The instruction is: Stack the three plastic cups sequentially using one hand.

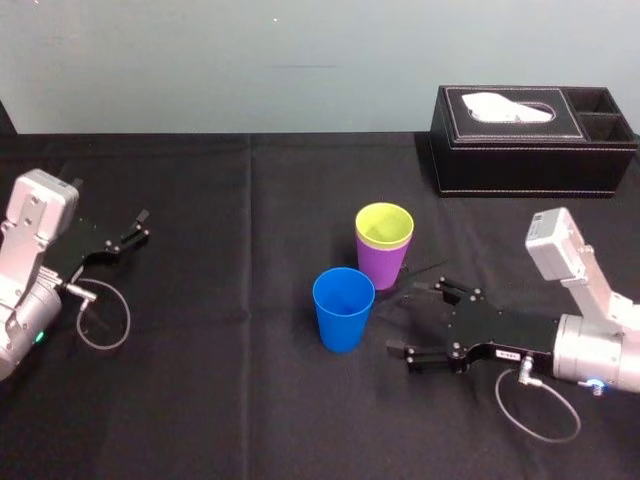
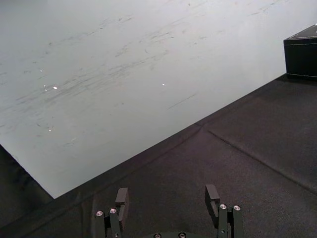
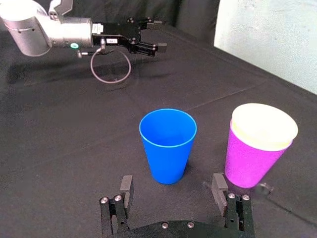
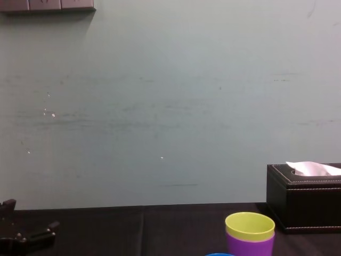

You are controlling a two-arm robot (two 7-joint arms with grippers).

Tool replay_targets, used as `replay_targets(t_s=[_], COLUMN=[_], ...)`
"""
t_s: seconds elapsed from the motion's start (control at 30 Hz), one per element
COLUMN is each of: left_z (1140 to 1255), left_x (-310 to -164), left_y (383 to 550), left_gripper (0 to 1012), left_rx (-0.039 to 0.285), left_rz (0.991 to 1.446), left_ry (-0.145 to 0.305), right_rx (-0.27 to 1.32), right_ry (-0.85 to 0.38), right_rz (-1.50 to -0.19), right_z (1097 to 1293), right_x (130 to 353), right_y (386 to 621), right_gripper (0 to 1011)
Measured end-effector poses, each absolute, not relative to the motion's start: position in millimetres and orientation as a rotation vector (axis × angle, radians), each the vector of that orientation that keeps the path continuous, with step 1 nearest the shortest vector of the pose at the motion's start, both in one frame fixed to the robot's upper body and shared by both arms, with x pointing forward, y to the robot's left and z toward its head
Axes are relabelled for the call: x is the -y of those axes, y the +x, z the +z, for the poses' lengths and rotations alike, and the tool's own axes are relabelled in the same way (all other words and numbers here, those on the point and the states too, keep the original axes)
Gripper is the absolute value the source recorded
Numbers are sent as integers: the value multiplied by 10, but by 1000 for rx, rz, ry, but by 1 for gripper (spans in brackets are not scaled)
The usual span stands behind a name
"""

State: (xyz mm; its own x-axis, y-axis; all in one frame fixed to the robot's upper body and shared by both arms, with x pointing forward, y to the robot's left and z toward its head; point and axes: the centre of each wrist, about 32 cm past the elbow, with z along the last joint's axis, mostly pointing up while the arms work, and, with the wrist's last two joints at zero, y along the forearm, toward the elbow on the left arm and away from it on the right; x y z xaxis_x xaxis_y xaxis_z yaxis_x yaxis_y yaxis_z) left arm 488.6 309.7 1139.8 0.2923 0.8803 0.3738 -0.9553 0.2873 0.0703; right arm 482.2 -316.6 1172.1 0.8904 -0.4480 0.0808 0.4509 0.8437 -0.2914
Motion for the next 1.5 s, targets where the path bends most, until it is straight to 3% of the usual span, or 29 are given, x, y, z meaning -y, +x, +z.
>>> replay_targets(t_s=[1.5], left_z=[11398], left_x=[-3097], left_y=[4886], left_gripper=[1011], left_rx=[285], left_rz=[1248], left_ry=[304], right_rx=[10], right_ry=[-313], right_rz=[-363], right_z=[11629], right_x=[2836], right_y=[5310], right_gripper=[1003])
